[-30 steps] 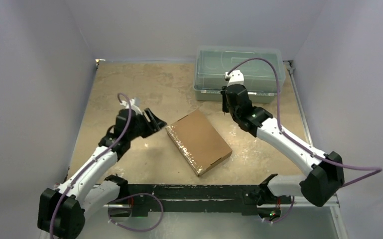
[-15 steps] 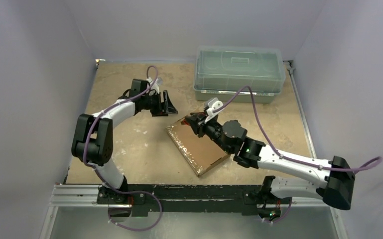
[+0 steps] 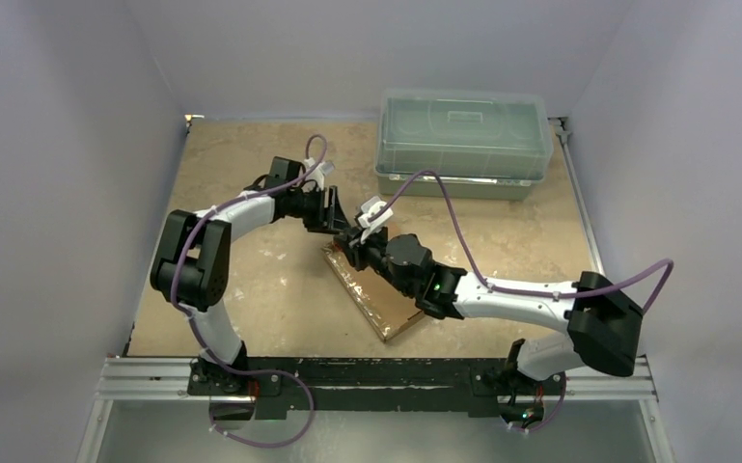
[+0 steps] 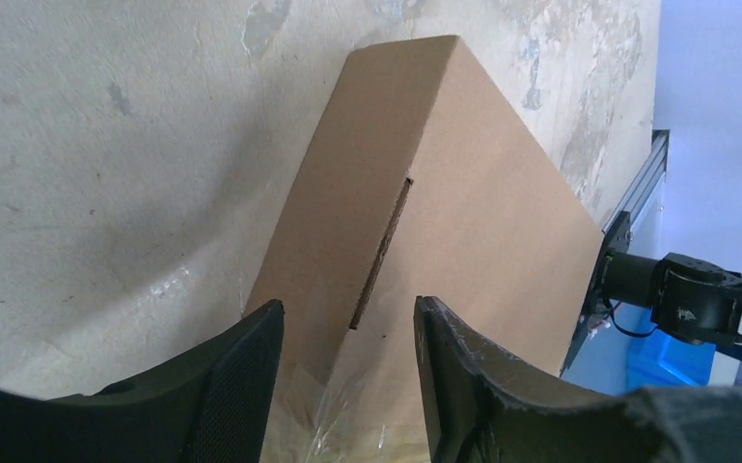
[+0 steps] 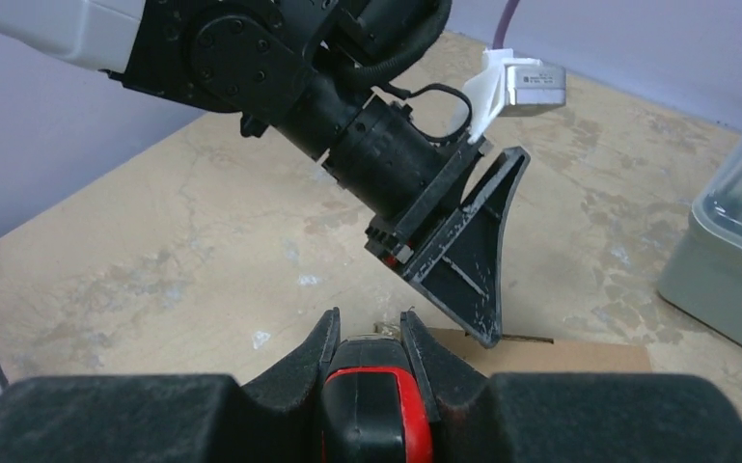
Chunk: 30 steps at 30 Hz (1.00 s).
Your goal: Unpack the express box
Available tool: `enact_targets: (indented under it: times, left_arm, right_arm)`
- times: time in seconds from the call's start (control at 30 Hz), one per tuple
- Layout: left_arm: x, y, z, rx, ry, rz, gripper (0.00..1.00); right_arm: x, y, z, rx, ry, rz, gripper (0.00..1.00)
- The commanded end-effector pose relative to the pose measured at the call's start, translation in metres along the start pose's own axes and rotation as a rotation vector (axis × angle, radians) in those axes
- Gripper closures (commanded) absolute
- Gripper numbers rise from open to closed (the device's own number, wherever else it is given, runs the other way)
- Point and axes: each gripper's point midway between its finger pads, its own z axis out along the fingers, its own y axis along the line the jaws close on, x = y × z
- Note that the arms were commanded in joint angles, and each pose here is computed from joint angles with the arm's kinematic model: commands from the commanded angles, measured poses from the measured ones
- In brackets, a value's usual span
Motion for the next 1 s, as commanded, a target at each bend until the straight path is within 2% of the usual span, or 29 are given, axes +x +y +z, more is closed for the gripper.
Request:
enact_targets:
  times: [0.0,0.2,0.97]
  left_arm:
    - [0.008,-0.005,0.010,0.030,0.025,0.044,0.50]
    - [0.014,0.006,0.010,-0.032,0.034,0.039,0.52]
    - [0.015,0.010,0.012,-0.043,0.040,0.031,0.56]
  right_arm:
    - [-0.046,0.008,0.009,0.032,-0.142,0.048,1.00]
    - [-0.038,0.012,0.019,0.054,-0.134,0.036,1.00]
    - [-0.013,0.018,0.041,0.091,-0.128,-0.029,1.00]
